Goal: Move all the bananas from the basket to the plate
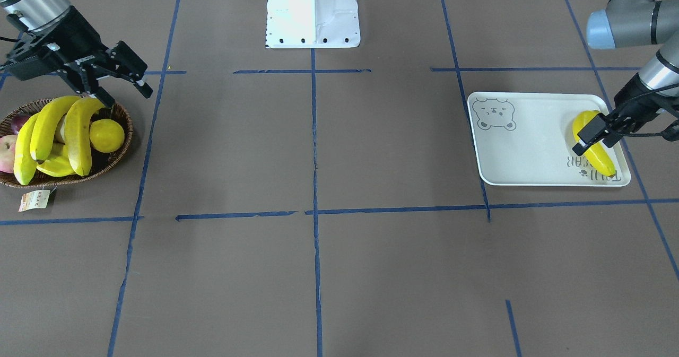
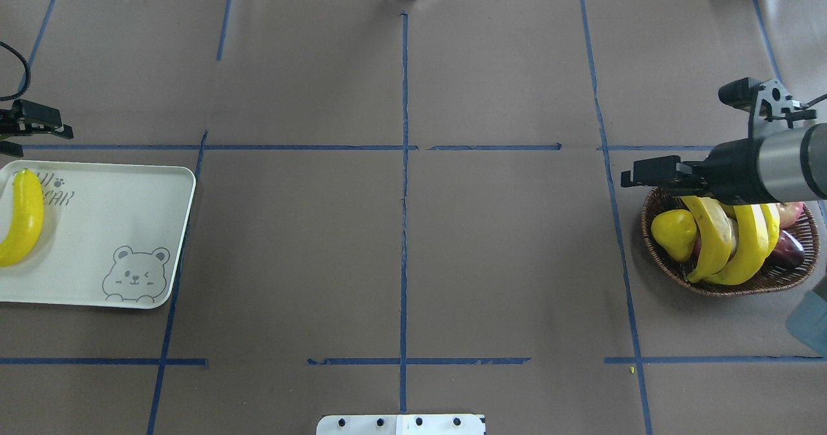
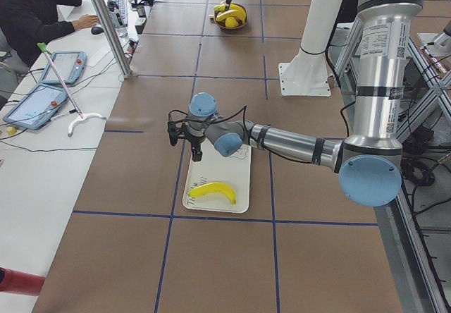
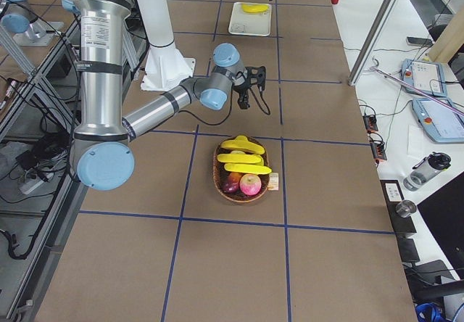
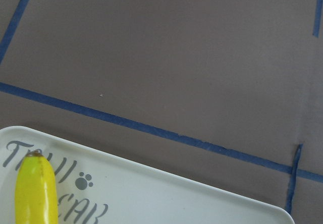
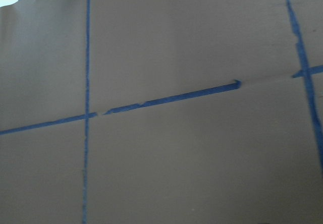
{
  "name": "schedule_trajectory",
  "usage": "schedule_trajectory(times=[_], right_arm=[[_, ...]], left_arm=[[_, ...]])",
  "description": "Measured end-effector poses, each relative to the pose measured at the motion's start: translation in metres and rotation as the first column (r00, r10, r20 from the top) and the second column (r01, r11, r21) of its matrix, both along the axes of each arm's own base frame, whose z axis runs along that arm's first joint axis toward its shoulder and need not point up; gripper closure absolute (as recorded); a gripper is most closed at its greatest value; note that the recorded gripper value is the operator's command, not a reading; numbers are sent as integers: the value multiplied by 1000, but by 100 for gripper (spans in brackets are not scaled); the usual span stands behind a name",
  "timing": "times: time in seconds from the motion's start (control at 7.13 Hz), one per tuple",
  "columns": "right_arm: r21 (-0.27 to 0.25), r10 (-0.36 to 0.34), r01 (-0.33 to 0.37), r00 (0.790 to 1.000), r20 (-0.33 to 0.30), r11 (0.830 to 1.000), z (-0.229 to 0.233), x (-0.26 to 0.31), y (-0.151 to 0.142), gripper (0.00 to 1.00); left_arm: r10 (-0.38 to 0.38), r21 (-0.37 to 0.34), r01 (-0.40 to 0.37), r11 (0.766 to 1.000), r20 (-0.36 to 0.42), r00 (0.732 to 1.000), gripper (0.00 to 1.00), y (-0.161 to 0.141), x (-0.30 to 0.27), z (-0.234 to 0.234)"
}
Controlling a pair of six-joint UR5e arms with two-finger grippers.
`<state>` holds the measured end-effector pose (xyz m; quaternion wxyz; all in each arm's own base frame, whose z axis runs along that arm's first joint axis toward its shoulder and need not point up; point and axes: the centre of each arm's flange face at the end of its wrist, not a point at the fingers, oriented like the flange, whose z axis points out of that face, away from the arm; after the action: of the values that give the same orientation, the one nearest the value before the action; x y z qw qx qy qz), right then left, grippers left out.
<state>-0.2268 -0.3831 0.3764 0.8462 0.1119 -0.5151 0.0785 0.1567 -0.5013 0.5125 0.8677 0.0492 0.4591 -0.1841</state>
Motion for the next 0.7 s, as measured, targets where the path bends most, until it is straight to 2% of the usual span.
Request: schedule_trajectory(times=[0.7], right_arm=[[-40,-57,52,989,-133,998,73,23,22,1]], left_arm=[[-9,-33,7,999,-49,999,0,2,34,-29]])
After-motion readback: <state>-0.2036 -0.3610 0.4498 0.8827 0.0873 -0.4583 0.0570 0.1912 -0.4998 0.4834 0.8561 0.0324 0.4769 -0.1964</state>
